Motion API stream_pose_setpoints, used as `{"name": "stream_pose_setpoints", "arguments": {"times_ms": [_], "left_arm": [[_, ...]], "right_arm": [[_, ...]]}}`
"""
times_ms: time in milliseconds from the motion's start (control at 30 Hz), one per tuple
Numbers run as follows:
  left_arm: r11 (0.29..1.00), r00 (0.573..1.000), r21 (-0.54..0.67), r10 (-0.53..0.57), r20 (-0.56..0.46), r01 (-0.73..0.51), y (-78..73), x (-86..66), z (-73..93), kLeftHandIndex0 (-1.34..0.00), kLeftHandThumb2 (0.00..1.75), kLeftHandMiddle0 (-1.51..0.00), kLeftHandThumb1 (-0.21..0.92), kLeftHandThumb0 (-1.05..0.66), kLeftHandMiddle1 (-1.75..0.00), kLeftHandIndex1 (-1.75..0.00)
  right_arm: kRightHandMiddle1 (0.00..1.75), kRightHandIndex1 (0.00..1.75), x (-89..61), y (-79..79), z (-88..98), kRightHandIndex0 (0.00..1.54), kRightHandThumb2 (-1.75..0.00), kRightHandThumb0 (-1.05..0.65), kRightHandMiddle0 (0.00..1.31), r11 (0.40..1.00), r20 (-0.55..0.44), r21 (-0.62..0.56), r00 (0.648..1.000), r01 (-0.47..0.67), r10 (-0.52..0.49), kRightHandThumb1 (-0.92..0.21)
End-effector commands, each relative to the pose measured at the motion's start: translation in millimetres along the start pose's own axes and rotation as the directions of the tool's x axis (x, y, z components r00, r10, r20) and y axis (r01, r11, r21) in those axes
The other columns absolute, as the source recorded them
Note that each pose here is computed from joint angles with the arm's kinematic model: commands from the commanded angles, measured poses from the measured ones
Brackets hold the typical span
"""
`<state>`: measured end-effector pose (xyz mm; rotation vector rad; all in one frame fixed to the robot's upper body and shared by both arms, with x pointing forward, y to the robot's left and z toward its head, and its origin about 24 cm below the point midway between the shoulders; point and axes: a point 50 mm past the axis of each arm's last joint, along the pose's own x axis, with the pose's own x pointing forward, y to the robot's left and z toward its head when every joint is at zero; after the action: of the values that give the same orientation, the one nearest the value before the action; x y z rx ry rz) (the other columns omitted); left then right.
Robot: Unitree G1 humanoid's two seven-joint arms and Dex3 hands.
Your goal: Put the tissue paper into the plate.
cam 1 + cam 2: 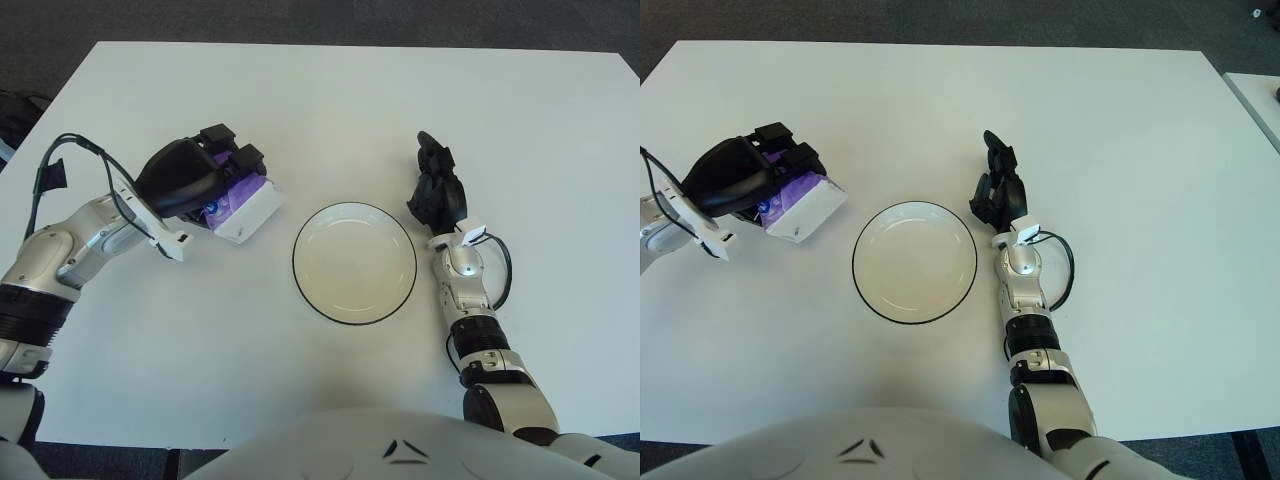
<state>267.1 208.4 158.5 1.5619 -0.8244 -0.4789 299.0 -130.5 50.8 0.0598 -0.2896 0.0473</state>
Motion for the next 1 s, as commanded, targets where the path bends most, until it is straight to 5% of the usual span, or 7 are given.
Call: {"name": "stream_pose_setpoints", "arguments": {"times_ms": [0, 300, 967], "left_arm": [[0.997, 0.996, -0.028, 0.075, 0.049, -0.074, 6.1, 3.0, 7.5, -0.59, 1.28, -1.16, 0.34, -0.46, -1.75, -1.75], [0.996, 0.991, -0.059, 0.073, 0.114, -0.067, 9.2, 11.3, 15.0, -0.58, 1.28, -1.15, 0.35, -0.46, -1.75, -1.75], [0.989, 0.943, -0.062, 0.146, 0.299, -0.134, 24.0, 26.5, 32.2, -0.57, 1.25, -1.15, 0.37, -0.45, -1.75, -1.75]], "right_arm": [[0.15, 0.00, -73.4, -5.2, -63.9, 0.05, -1.06, -0.80, 0.00, 0.999, -0.338, -0.018, 0.940, 0.050, -0.054, -0.92], [0.01, 0.00, -73.5, -3.0, -65.8, 0.00, -1.08, -0.88, 0.00, 0.998, -0.367, -0.042, 0.928, 0.053, -0.065, -0.92], [0.00, 0.00, -72.0, -1.5, -68.5, 0.00, -1.08, -0.94, 0.00, 0.995, -0.374, -0.083, 0.923, 0.063, -0.089, -0.92]]}}
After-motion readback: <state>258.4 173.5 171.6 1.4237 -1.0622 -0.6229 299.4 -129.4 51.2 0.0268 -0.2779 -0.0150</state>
